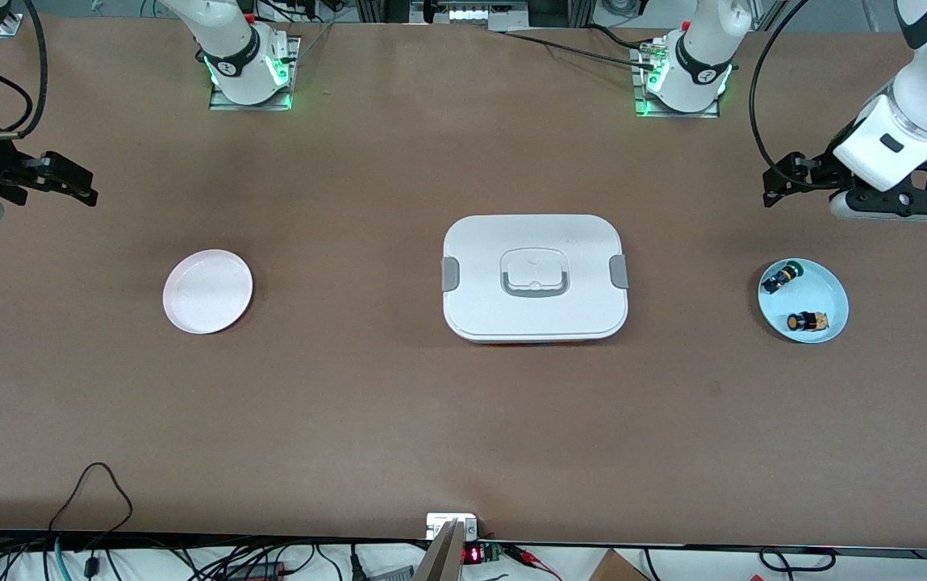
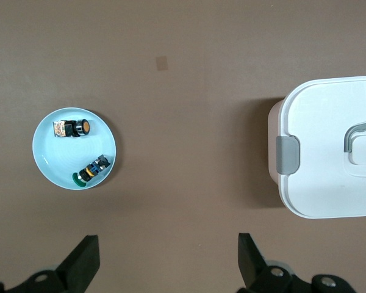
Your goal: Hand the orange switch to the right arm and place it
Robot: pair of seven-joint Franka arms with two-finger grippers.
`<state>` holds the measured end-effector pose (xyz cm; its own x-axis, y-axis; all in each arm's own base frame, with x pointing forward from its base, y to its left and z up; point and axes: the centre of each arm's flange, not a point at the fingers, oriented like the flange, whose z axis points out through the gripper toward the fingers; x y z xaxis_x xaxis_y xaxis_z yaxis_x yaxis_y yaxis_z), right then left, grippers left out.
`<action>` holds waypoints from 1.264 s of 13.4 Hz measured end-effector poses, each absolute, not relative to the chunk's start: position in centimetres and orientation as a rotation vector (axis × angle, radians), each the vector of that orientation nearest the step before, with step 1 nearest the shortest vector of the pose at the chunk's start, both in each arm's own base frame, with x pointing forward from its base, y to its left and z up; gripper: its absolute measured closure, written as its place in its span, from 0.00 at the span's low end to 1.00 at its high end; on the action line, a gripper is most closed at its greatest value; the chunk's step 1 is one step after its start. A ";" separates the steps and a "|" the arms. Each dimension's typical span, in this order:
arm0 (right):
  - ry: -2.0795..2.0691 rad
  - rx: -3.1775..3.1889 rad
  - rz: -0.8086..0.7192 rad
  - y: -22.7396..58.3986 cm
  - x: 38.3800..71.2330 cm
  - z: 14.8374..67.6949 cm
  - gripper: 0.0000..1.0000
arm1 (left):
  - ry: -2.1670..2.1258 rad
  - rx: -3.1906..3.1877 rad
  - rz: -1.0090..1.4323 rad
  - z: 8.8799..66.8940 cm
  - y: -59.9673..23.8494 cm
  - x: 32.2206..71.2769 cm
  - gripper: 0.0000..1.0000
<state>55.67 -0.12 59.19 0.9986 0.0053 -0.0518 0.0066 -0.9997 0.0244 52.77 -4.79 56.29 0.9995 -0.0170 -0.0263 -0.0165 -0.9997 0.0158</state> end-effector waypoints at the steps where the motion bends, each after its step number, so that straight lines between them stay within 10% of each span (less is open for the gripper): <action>1: 0.009 3.116 -0.081 -0.1 55.7 59.2 0.00 | -0.026 3.126 -0.041 56.3 -4.8 52.8 0.00; 17: 0.012 3.115 -0.096 0.0 56.0 58.6 0.00 | -0.025 3.126 -0.042 56.3 -4.8 52.8 0.00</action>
